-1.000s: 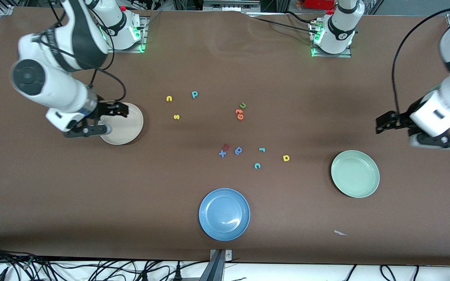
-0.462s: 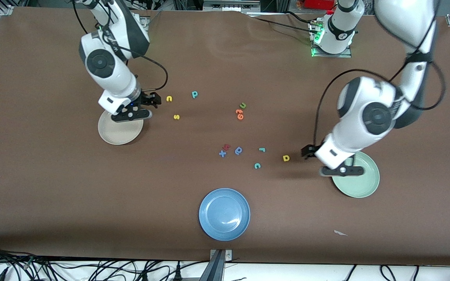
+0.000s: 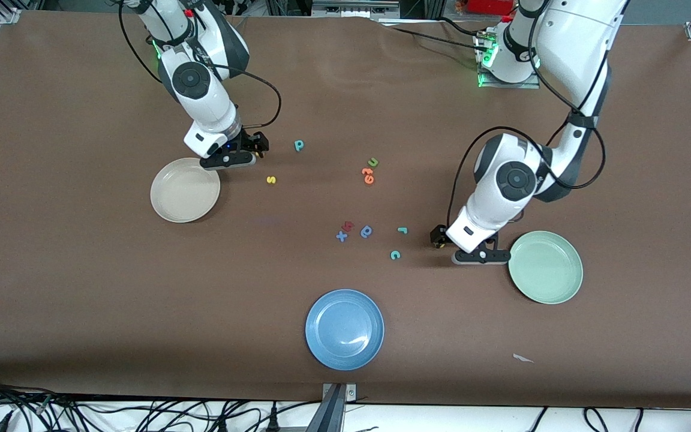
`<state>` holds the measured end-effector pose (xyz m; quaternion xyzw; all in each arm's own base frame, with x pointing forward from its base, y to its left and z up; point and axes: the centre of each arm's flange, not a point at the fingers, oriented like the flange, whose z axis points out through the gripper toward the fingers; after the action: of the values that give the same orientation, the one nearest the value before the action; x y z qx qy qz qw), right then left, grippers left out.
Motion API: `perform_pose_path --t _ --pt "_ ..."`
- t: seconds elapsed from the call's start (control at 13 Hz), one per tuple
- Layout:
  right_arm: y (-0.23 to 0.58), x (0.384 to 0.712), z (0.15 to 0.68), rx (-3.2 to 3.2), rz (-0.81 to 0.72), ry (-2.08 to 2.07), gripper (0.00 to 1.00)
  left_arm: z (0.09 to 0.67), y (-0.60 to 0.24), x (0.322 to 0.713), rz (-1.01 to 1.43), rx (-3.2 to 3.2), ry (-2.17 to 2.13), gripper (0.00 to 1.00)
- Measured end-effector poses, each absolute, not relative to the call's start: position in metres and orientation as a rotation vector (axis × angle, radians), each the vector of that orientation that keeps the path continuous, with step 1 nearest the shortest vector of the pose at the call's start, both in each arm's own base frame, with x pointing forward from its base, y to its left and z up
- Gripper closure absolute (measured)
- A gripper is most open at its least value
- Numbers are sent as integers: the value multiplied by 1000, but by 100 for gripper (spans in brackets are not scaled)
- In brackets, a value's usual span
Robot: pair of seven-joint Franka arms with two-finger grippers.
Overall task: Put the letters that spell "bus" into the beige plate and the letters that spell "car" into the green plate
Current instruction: 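Reach the right gripper to yellow u while the left gripper reaches yellow a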
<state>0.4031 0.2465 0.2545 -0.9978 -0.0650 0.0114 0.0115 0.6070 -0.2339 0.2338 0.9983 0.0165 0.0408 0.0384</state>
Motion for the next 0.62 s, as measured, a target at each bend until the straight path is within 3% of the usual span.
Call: perform_pose_path --t 0.54,0.62 --pt "244 374 199 -3056 41 -195 0 183 -245 591 94 3068 46 3" --pt "243 369 188 -3045 46 -184 0 180 -245 590 88 3070 45 10"
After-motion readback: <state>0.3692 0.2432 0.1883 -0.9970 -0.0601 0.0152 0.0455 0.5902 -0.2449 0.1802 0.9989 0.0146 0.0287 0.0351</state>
